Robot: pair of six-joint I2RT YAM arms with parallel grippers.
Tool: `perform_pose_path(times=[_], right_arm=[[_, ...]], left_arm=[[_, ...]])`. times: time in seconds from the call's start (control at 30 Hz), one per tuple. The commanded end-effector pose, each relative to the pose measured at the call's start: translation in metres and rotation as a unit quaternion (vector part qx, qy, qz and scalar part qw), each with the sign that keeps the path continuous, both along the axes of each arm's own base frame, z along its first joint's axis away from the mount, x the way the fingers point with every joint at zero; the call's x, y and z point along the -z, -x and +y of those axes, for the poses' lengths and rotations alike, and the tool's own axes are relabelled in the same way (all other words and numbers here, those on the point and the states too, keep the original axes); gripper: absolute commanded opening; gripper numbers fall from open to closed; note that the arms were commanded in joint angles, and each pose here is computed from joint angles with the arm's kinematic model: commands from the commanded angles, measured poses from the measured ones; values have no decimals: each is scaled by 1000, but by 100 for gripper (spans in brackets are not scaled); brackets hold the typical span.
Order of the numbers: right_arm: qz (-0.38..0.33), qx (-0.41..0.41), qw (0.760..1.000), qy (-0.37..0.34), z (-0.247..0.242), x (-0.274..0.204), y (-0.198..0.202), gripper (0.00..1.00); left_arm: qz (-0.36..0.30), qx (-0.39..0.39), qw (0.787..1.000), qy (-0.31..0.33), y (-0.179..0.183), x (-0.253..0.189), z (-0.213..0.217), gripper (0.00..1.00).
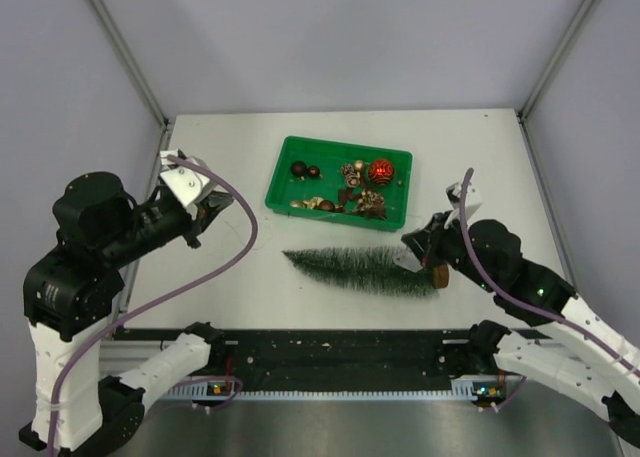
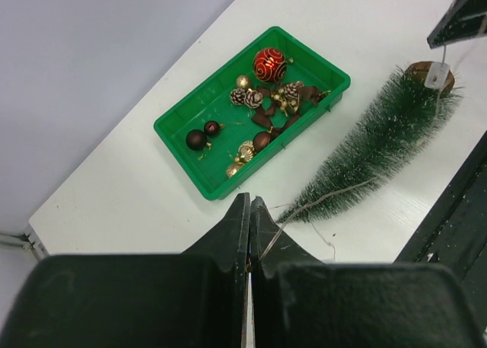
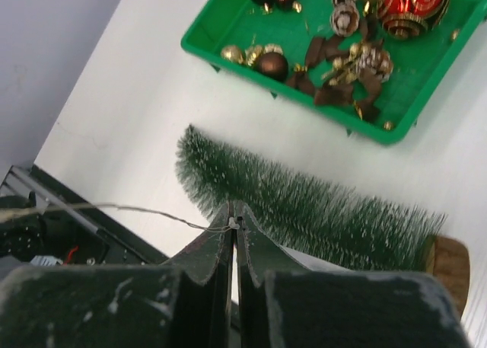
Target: Decorate the small christmas tree
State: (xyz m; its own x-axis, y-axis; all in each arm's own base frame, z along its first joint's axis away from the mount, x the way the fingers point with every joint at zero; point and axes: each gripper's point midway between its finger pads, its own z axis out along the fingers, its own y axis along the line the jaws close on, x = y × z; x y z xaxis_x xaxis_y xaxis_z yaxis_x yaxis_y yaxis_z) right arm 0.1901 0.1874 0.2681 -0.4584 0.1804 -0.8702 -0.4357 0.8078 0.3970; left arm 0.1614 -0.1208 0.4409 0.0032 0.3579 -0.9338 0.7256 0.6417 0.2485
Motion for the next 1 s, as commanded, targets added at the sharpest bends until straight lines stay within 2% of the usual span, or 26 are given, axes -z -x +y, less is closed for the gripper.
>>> perform_pose_path(times=[0.0,0.27,0.5,0.57,0.7,0.83,0.97], right_arm=[[104,-7,995,10,-6,46,30,0],[182,26,982,33,-22,107,46,0],[225,78,970,53,-33,136,45,0],[237,85,966,52,-33,142,47,12],[238,91,966,45,-34,135,47,46],[224,107,968,40,-41,109,44,62],[198,128,971,24,-52,77,41,66]], left_arm=[[-27,22,999,25,-18,-15,-17,0],[1,48,999,27,-21,1,-28,0],[44,78,996,6,-23,22,-38,0],[40,81,996,6,-26,21,-39,0],[36,87,995,16,-29,16,-44,0],[38,89,995,19,-31,16,-46,0],[31,84,996,20,-31,14,-44,0]])
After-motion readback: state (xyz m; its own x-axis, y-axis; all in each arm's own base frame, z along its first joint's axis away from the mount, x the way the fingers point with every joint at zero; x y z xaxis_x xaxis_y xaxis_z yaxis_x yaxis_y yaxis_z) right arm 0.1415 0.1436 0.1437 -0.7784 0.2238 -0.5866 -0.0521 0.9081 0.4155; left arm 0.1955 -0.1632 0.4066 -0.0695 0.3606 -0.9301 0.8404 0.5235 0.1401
